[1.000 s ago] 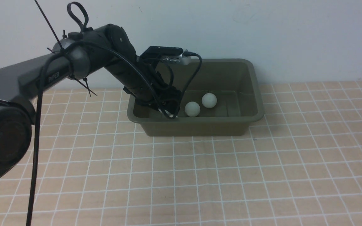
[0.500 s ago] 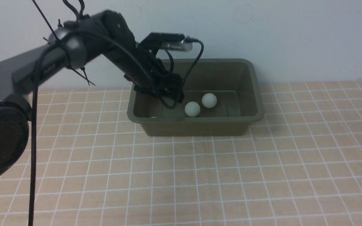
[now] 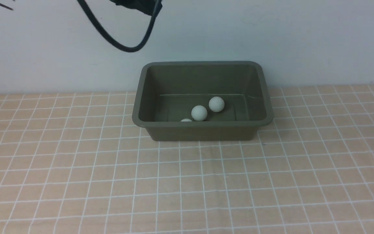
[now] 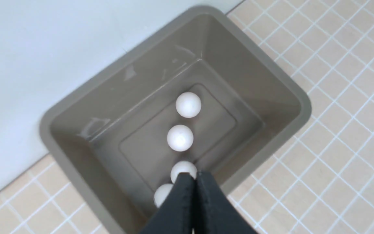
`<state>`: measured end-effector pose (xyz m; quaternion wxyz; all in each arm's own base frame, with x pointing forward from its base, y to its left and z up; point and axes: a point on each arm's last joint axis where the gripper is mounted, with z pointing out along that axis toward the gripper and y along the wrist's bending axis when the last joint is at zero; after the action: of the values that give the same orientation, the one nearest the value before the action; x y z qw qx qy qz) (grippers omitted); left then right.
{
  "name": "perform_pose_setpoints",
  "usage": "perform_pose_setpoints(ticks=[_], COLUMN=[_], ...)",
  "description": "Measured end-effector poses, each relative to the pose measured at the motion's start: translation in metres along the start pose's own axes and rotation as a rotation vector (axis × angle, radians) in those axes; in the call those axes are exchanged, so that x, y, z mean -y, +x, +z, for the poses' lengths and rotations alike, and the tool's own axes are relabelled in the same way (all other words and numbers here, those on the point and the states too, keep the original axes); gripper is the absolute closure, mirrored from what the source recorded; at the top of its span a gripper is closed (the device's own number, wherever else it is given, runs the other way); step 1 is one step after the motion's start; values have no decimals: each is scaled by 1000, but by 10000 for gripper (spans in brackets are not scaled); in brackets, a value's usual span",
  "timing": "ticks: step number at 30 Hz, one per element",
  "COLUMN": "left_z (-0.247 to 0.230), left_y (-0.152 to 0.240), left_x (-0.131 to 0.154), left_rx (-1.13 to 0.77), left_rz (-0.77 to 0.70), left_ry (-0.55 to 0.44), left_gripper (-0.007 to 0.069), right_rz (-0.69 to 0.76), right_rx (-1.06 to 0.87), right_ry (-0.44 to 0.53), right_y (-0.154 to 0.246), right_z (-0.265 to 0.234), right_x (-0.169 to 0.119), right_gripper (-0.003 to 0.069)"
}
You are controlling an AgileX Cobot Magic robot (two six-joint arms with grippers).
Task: Put the table tennis balls into the box on the light coffee tablecloth.
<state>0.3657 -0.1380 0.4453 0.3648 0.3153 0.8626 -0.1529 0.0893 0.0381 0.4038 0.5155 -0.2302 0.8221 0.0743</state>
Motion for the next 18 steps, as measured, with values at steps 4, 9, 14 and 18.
perform_pose_setpoints(ticks=[4, 9, 14, 18], left_z=[-36, -68, -76, -62], left_y=[12, 40, 85, 127], left_x=[17, 38, 54, 60], left_rx=[15, 0, 13, -20], left_rz=[23, 84, 88, 46], left_ry=[0, 27, 26, 21], left_gripper=[694, 694, 694, 694], right_rz=[60, 126, 179, 173], right_rx=[23, 105, 177, 184], right_ry=[73, 133, 163, 179], right_y=[39, 75, 94, 96], right_z=[3, 4, 1, 1], right_x=[0, -1, -2, -1], right_gripper=[675, 675, 675, 675])
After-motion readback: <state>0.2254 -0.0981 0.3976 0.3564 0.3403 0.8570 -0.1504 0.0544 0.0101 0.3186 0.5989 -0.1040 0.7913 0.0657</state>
